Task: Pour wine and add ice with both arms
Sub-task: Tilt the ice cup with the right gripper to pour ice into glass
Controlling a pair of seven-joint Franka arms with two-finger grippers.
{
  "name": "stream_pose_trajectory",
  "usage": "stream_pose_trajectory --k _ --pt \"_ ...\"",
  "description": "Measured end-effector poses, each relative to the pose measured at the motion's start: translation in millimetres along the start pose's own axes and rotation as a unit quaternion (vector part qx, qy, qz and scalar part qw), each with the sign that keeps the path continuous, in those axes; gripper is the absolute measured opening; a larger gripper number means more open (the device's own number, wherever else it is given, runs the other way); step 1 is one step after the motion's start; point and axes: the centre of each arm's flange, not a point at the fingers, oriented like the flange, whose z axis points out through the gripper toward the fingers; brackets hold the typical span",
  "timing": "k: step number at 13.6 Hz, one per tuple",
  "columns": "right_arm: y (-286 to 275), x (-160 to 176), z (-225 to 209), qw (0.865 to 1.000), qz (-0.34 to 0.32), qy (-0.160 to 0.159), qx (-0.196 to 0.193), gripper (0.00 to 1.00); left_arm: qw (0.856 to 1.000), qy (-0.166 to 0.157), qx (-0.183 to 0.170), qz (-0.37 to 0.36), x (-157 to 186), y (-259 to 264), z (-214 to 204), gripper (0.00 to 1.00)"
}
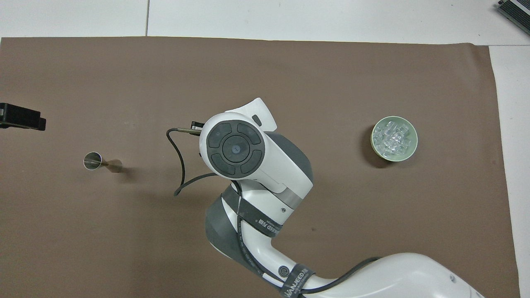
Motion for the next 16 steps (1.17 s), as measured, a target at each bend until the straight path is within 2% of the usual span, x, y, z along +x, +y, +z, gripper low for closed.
stream_pose_trajectory --k 5,10,12,16 --pt "-3 -12 -2 1.0 -0.005 -0.011 -0.02 0.27 1.0 0.0 0.0 -0.002 0 -2 0 1.0" --pt "-3 -13 -6 1.0 -0.004 -0.01 -0.02 0.27 1.0 0.0 0.0 -0.002 0 -2 0 1.0" --pt "-3 -12 -6 1.0 -0.004 -0.01 -0.02 0.35 1.0 0.0 0.0 -0.002 0 -2 0 1.0" --pt "-3 -12 -6 1.0 -0.005 -0.007 -0.022 0.37 1.0 0.0 -0.001 -0.002 0 -2 0 1.0"
